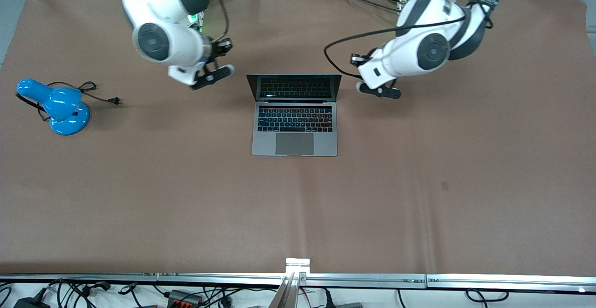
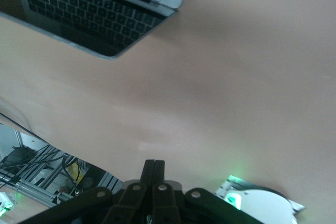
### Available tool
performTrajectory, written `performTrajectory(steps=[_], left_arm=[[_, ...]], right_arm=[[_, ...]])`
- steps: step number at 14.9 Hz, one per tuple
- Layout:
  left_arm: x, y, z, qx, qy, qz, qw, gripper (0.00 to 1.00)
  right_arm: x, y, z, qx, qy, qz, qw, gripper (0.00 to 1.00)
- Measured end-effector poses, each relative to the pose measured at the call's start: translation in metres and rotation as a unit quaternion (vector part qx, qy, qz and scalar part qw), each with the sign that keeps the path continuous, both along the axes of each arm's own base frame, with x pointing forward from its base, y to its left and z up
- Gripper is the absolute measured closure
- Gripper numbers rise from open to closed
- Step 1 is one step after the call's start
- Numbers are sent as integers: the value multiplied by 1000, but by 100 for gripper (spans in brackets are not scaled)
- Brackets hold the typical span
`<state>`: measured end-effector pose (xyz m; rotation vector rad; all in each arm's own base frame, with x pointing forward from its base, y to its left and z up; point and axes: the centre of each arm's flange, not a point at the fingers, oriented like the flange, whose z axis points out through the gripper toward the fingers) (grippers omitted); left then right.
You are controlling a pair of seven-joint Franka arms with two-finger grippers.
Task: Close laptop with both arms from behind
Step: 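Move both grippers toward the back of the open laptop screen, then lower both grippers behind the screen's top edge of the laptop lid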
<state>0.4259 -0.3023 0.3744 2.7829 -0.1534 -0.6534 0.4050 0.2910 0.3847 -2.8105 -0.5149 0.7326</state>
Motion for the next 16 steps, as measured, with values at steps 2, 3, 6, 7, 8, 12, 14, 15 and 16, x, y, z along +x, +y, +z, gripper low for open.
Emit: performTrajectory(steps=[2,3,6,7,8,12,14,15,16], left_arm=[[-21,-24,-19,-7,-21,2,1000,99],[-32,-35,-31,-7,-28,9,1000,99],[-52,-53,-55,-5,-28,19,999,99],[-52,-54,-57,-6,-28,20,999,99],[-51,-53,-59,-7,-27,22,999,99],[-41,-54,-64,-17,-41,37,998,99],[-27,-57,-67,-29,-42,49,997,99],[-18,-57,-67,-36,-40,56,997,99],[-9,-57,-67,-42,-38,61,997,99]], right_arm=[[-18,21,-18,-9,-18,-12,1000,99],[-27,34,-24,-14,-29,-19,999,99],[-46,72,-40,-22,-62,-36,997,99],[-46,78,-45,-20,-71,-40,996,99],[-44,80,-50,-18,-78,-44,996,99],[-19,71,-49,-4,-108,-75,991,99],[-6,65,-46,4,-124,-91,988,99],[-1,63,-44,7,-130,-97,987,99],[4,62,-43,9,-134,-101,986,99]])
